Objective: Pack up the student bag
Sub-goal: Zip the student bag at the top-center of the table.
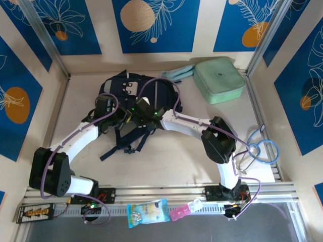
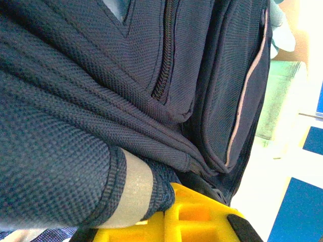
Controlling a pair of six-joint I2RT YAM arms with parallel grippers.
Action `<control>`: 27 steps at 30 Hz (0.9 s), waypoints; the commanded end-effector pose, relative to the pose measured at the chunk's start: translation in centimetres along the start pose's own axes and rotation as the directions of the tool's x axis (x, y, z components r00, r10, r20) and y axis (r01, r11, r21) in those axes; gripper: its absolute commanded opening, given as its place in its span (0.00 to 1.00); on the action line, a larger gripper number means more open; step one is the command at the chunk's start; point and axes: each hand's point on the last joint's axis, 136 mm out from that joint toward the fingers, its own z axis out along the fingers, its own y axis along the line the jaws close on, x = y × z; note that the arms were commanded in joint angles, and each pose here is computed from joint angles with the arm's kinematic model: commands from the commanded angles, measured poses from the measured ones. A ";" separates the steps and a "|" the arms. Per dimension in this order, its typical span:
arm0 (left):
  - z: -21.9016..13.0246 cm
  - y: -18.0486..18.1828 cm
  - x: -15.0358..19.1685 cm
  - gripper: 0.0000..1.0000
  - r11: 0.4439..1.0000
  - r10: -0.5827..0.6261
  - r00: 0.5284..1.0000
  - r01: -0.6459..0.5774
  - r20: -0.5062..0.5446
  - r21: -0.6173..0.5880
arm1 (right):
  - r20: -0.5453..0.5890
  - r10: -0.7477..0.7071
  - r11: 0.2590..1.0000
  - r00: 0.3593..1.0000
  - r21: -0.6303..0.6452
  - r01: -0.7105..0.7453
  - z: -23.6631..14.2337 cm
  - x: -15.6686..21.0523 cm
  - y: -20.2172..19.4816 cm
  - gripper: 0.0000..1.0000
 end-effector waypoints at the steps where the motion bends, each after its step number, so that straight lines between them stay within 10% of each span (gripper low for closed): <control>1: -1.3 -2.3 -0.9 0.00 0.997 0.026 0.999 -0.028 0.027 0.073 | 0.026 0.067 0.985 0.997 0.160 -0.070 -1.1 0.0 -5.7 0.18; 27: -1.4 -1.1 -1.2 0.00 0.998 0.019 0.999 -0.020 0.037 0.052 | 0.010 -0.004 0.985 1.000 0.172 0.002 -0.8 1.4 -8.5 0.15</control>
